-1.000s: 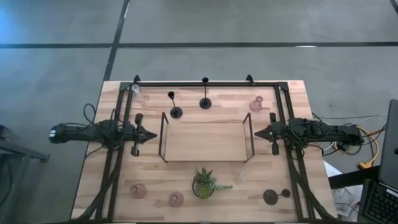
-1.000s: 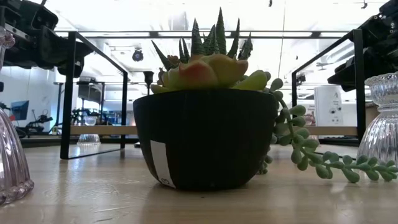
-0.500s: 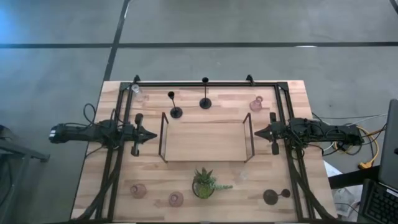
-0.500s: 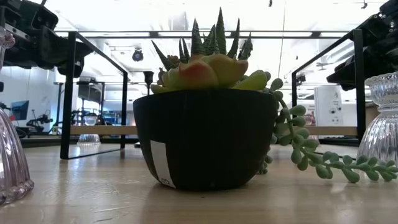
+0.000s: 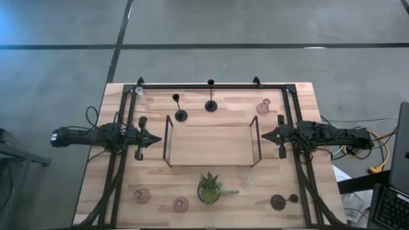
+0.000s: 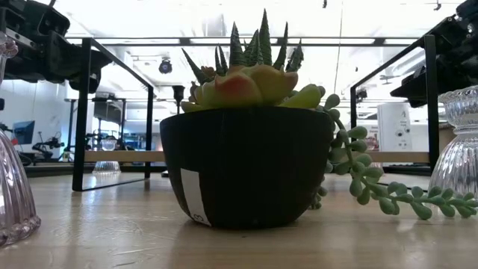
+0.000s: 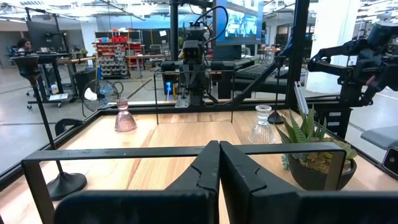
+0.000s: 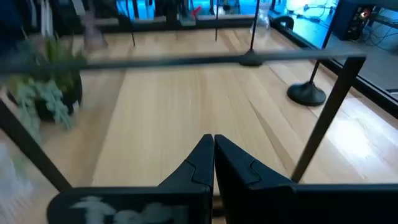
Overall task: Pick & Place candle stick holders
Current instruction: Put the top pink candle holder on the shelf
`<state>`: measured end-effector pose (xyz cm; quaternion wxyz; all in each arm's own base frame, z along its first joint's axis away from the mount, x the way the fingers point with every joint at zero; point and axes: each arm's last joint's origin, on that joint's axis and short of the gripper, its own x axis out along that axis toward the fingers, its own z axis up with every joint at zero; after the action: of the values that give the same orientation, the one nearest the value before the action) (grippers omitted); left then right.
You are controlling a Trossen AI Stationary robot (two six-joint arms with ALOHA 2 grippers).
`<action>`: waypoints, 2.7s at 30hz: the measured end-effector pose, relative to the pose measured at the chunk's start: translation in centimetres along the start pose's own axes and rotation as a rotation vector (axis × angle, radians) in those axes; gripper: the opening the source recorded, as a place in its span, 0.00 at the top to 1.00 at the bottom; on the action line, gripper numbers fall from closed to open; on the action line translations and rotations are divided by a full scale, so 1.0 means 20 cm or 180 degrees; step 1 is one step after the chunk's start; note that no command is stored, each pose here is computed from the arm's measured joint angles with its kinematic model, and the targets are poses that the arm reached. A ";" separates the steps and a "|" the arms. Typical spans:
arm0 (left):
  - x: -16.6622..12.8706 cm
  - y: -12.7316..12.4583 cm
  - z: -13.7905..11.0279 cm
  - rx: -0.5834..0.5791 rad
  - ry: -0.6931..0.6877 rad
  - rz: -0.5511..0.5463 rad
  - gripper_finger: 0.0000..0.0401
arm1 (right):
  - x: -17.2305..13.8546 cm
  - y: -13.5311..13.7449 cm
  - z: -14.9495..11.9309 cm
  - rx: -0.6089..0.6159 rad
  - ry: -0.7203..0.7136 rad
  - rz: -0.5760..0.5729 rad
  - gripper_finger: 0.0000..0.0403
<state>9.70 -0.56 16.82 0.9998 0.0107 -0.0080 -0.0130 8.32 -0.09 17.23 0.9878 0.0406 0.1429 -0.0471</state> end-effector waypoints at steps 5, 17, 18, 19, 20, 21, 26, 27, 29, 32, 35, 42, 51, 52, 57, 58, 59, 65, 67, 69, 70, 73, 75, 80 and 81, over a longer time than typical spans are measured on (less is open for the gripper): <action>0.00 0.00 0.00 0.0000 0.0000 -0.0001 0.97 | 0.00 0.01 0.07 0.0199 -0.0432 0.0051 0.98; 0.00 0.00 0.00 0.0000 -0.0001 0.0000 0.97 | -0.08 0.02 0.26 -0.0276 -0.1821 0.0044 0.98; 0.00 0.00 0.00 0.0000 0.0001 -0.0001 0.97 | -0.09 0.02 0.27 -0.0358 -0.1924 0.0018 0.98; 0.00 0.00 0.00 0.0000 0.0001 0.0000 0.97 | -0.10 0.02 0.29 -0.0402 -0.2043 0.0001 0.98; 0.00 0.00 0.00 0.0000 0.0000 0.0000 0.97 | -0.11 0.02 0.30 -0.0400 -0.2163 -0.0002 0.98; 0.00 0.00 0.00 0.0000 -0.0001 -0.0002 0.97 | -0.12 0.02 0.32 -0.0379 -0.2267 0.0001 0.98; 0.00 0.00 0.00 0.0000 -0.0001 0.0000 0.97 | -0.17 0.02 0.37 -0.0212 -0.2780 0.0066 0.98; 0.00 0.00 0.00 0.0000 -0.0001 0.0000 0.97 | -0.18 0.02 0.38 -0.0206 -0.2849 0.0066 0.98; 0.00 0.00 0.00 0.0000 0.0000 -0.0001 0.97 | -0.19 0.02 0.40 -0.0270 -0.2988 0.0027 0.98; 0.00 0.00 0.00 0.0000 0.0001 0.0000 0.97 | -0.19 0.02 0.42 -0.0362 -0.3074 -0.0018 0.98; 0.00 0.00 0.00 0.0000 0.0000 -0.0001 0.97 | -0.16 0.03 0.46 -0.0466 -0.2881 -0.0072 0.98; 0.00 0.00 0.00 0.0000 0.0000 -0.0001 0.97 | -0.04 0.04 0.70 -0.0476 -0.1843 -0.0549 0.98; 0.00 0.00 0.00 0.0000 -0.0002 0.0001 0.97 | 0.09 0.05 1.00 -0.0718 -0.0345 -0.1494 0.98; 0.00 0.00 0.00 0.0000 0.0000 0.0000 0.97 | 0.10 0.04 1.03 -0.0715 -0.0228 -0.1544 0.98; 0.00 0.00 0.00 0.0000 0.0001 0.0001 0.97 | 0.11 -0.03 1.13 -0.0469 0.0339 -0.1943 0.98; 0.00 0.00 0.00 0.0000 0.0000 0.0000 0.97 | 0.11 -0.06 1.14 -0.0411 0.0487 -0.2044 0.98; 0.00 0.00 0.00 0.0000 0.0000 -0.0002 0.97 | 0.11 -0.09 1.15 -0.0351 0.0630 -0.2153 0.98; 0.00 0.00 0.00 0.0000 0.0000 0.0001 0.97 | 0.09 -0.32 1.19 0.0132 0.1299 -0.2641 0.98; 0.00 0.00 0.00 0.0000 -0.0001 0.0000 0.97 | 0.09 -0.42 1.17 0.0384 0.1532 -0.2602 0.98; 0.00 0.00 0.00 0.0000 -0.0001 0.0001 0.97 | 0.09 -0.51 1.14 0.0685 0.1737 -0.2442 0.98; 0.00 0.00 0.00 0.0000 -0.0001 0.0000 0.97 | 0.09 -0.56 1.11 0.0825 0.1866 -0.2350 0.98; 0.00 0.00 0.00 -0.0001 -0.0001 0.0000 0.97 | 0.09 -0.68 1.03 0.1213 0.2242 -0.2165 0.98; 0.00 0.00 0.00 0.0000 0.0000 0.0000 0.97 | 0.09 -0.75 0.97 0.1377 0.2466 -0.2183 0.98; 0.00 0.00 0.00 0.0000 0.0000 -0.0001 0.97 | 0.13 -0.89 0.85 0.1513 0.2839 -0.2193 0.98; 0.00 0.00 0.00 0.0000 0.0001 0.0000 0.97 | 0.14 -0.91 0.83 0.1511 0.2911 -0.2164 0.98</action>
<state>9.70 -0.56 16.81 0.9998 0.0107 -0.0079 -0.0130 13.82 -19.96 31.13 0.7202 0.2276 0.5426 -0.3676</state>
